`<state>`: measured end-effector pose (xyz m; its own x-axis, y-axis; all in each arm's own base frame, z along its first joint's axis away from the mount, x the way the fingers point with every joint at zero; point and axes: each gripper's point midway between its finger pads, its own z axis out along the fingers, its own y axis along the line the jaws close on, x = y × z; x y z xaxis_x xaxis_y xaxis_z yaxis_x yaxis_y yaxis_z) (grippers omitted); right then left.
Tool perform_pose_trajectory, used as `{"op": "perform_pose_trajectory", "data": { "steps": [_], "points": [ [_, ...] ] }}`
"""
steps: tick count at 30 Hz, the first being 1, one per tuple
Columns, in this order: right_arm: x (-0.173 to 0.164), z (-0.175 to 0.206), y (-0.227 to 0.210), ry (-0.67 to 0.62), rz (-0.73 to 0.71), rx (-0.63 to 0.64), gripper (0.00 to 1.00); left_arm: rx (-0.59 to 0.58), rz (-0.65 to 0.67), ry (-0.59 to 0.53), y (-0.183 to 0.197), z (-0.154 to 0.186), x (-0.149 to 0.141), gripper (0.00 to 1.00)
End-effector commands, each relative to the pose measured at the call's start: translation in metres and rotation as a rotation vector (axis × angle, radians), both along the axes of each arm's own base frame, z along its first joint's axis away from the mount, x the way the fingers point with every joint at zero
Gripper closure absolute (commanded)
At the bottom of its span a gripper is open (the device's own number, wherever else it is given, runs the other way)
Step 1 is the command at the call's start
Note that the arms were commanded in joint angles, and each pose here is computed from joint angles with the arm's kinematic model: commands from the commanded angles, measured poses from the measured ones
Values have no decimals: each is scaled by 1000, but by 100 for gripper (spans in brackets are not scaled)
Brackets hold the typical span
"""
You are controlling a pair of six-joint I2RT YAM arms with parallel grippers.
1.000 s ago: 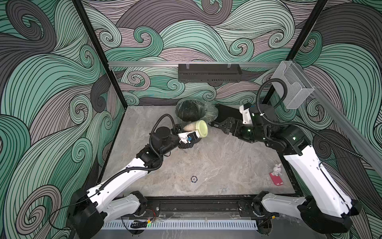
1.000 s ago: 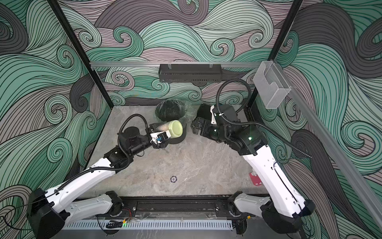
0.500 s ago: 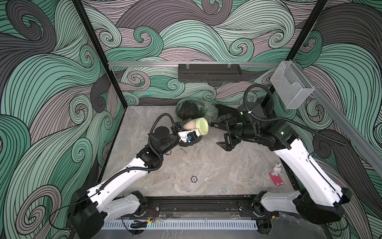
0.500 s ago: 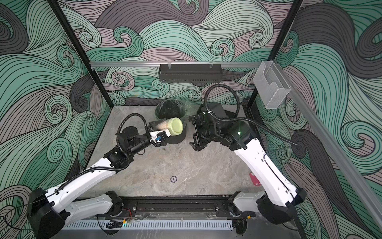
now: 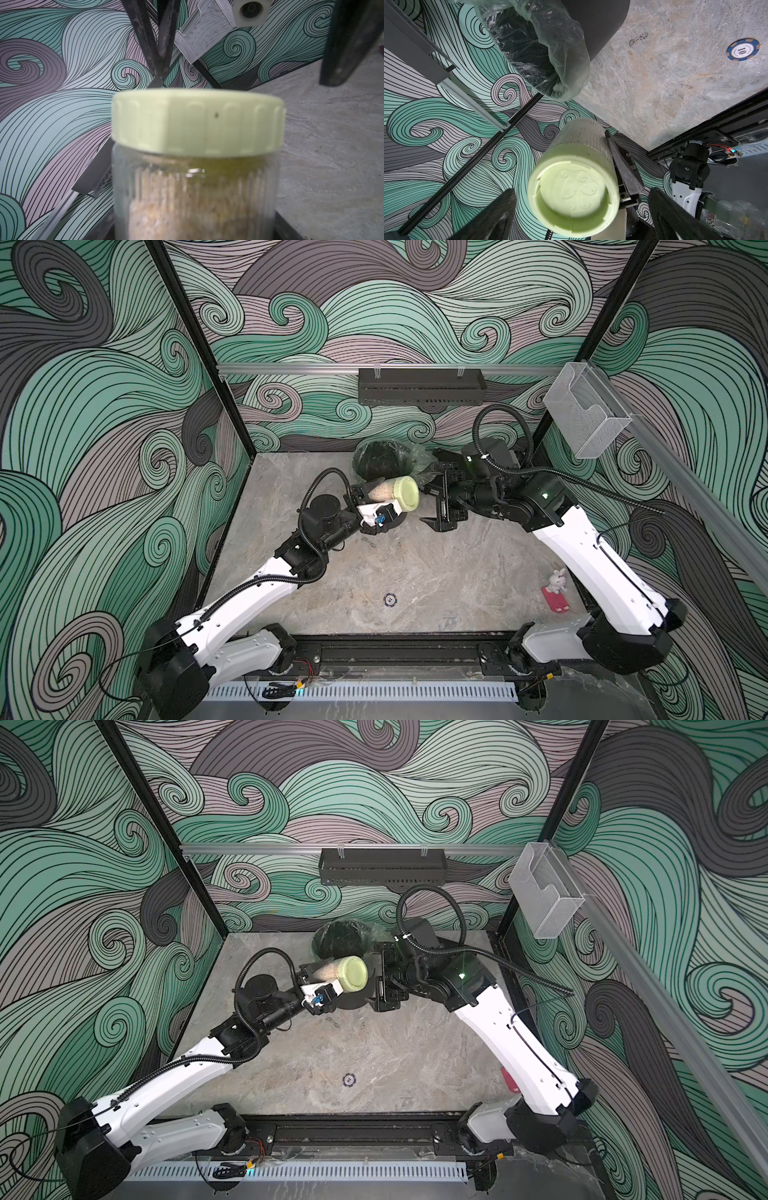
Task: Empty expired oatmeal from jars
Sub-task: Unscrew the lid from the jar.
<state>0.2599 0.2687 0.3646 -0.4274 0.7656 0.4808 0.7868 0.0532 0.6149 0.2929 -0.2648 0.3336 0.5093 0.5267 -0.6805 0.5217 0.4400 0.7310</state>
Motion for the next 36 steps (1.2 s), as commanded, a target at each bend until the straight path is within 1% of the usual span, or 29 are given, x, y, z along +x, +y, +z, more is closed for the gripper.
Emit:
{"op": "perform_pose_trajectory", "data": {
  "steps": [1, 8, 16, 20, 22, 24, 25, 27, 30, 33, 36],
  "points": [
    [3, 8, 6, 0, -8, 26, 1, -120, -5, -166, 5, 59, -7, 99],
    [8, 10, 17, 1, 21, 25, 1, -115, -9, -167, 5, 59, -9, 99],
    [2, 0, 25, 32, 61, -2, 1, -110, -10, -166, 5, 58, -10, 99],
    [4, -1, 29, 27, 77, -12, 1, -109, -9, -163, 5, 58, -10, 98],
    [4, 0, 31, 16, 91, -17, 4, -108, -8, -164, 6, 58, -10, 99],
    [4, -1, 32, 5, 103, -29, 10, -106, -7, -163, 6, 57, -10, 99],
    [4, -1, 32, 2, 107, -32, 11, -104, -8, -162, 6, 57, -10, 99],
    [4, -1, 32, -16, 121, -43, 17, -101, -8, -152, 6, 56, -10, 99],
    [7, 4, 29, -86, 149, -79, 27, -99, -3, -126, 5, 55, -8, 99],
    [6, 6, 28, -157, 217, -121, 33, -126, 3, -90, 6, 57, -7, 99],
    [4, 7, 30, -254, 329, -174, 36, -114, 0, -44, 5, 55, -6, 99]
  ]
}}
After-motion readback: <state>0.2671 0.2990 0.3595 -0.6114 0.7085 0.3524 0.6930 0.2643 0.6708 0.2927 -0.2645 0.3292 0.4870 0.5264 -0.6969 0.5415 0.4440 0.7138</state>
